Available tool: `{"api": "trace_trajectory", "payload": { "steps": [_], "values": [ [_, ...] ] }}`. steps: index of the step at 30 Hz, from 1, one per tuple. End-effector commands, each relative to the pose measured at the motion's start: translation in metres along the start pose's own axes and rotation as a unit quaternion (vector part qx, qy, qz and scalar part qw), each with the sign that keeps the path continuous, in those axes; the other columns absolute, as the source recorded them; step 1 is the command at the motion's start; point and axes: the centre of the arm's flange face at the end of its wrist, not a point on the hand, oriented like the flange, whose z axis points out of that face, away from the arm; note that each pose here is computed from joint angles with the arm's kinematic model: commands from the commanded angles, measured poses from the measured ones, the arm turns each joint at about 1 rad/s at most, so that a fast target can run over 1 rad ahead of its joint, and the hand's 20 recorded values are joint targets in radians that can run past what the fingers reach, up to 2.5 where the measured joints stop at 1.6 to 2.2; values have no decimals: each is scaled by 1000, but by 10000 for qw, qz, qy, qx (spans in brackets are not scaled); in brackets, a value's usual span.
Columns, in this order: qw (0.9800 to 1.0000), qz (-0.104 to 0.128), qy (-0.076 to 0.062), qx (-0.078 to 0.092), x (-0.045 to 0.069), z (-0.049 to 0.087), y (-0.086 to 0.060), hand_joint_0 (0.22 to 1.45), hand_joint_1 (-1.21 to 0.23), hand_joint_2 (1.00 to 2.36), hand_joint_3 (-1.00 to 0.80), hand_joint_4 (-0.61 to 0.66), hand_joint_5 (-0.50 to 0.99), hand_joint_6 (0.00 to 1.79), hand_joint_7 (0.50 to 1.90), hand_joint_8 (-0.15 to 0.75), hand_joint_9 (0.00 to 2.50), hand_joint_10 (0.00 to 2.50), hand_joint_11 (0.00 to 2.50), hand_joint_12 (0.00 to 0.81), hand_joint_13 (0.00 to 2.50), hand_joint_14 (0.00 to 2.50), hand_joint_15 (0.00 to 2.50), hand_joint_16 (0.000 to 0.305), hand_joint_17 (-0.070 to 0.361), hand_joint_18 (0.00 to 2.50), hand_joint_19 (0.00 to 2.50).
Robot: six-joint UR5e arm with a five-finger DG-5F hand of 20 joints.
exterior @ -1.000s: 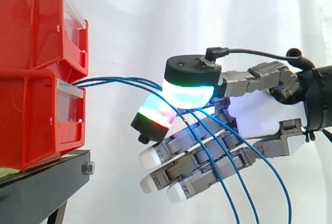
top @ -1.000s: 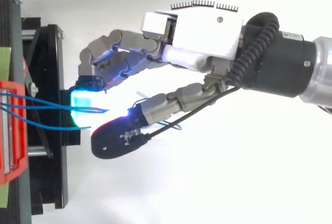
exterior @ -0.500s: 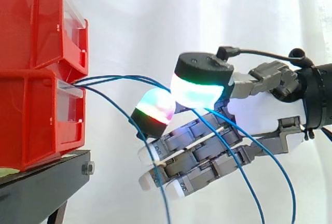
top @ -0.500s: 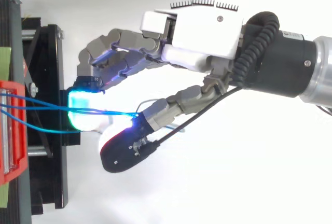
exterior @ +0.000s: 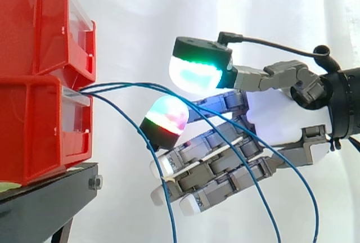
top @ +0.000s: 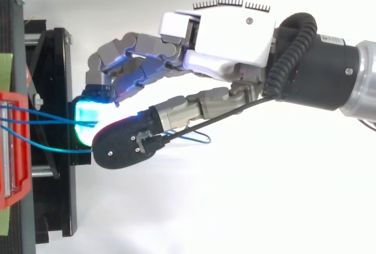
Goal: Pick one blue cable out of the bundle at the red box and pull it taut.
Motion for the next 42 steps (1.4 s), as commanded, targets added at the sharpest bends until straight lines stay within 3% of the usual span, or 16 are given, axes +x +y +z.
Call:
{"api": "trace_trajectory", "payload": {
  "steps": [1, 14, 31, 37, 40, 42],
  "values": [
    [10000, 0, 0, 0, 0, 0, 0, 588, -610, 1009, -379, -45, -118, 735, 1057, 268, 708, 7, 295, 357, 246, 3, 77, 51, 115, 285, 223],
    [10000, 0, -15, 0, 0, 0, 0, 582, -644, 1016, -222, 12, -122, 766, 1026, 273, 716, 7, 307, 356, 251, 3, 77, 52, 116, 295, 212],
    [10000, -2, 0, 7, 0, 0, 0, 604, -829, 1020, -167, 119, -140, 818, 1060, 284, 722, 8, 345, 362, 285, 3, 80, 53, 118, 352, 178],
    [10000, -4, -7, 14, 0, 0, 0, 629, -875, 1017, -229, 135, -151, 834, 1035, 288, 715, 9, 364, 364, 285, 3, 81, 53, 119, 355, 175],
    [10000, -7, -7, 22, 0, 0, 0, 619, -914, 1009, -383, 130, -153, 837, 1015, 286, 706, 11, 349, 366, 278, 3, 79, 53, 120, 354, 178],
    [10000, -7, -7, 22, 0, 0, 0, 531, -877, 1000, -500, 123, -152, 838, 1013, 293, 712, 10, 351, 376, 274, 3, 86, 56, 126, 344, 191]
  ]
}}
